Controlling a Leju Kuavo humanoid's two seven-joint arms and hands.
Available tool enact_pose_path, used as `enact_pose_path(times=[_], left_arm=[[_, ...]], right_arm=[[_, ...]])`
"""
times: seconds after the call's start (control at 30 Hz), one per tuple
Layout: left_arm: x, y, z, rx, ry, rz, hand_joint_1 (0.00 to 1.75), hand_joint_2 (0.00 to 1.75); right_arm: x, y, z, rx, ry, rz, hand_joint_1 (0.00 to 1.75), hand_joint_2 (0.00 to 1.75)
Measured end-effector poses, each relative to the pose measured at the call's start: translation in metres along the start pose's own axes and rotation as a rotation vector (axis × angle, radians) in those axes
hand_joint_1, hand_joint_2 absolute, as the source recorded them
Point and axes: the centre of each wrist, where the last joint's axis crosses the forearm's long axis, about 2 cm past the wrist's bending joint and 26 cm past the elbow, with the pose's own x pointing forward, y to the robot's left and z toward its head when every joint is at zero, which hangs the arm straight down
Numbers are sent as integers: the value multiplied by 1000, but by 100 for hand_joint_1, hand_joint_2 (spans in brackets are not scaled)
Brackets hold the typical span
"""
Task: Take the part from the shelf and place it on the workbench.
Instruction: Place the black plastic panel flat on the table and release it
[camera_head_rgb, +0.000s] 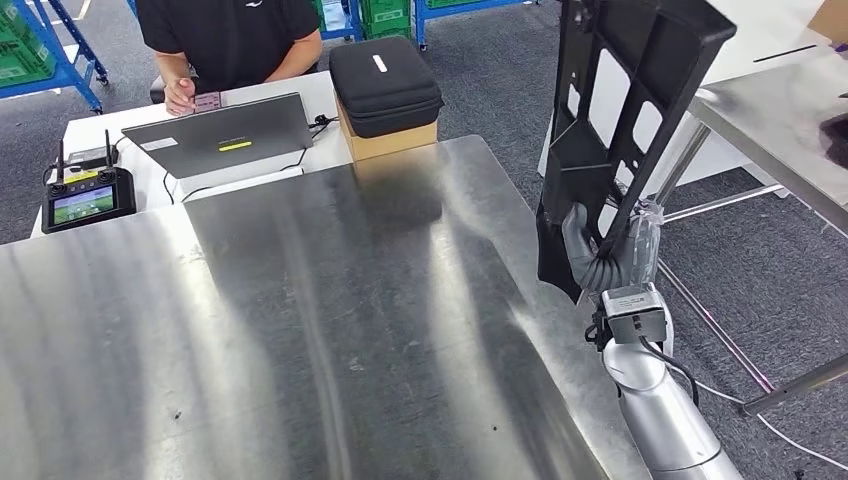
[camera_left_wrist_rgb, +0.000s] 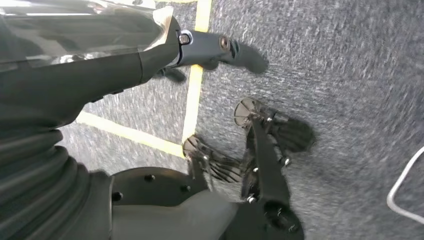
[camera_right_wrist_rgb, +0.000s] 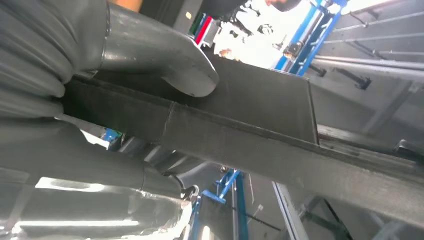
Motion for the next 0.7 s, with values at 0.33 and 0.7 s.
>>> enact_pose_path(times=[0.33, 0.7], left_arm=[[8, 2, -3, 5, -20, -5, 0, 175], [7, 6, -3, -26, -52, 72, 0, 175]], right_arm=[[1, 2, 0, -2, -1, -5, 175, 175], [-57, 71, -11, 660, 517, 326, 175, 175]])
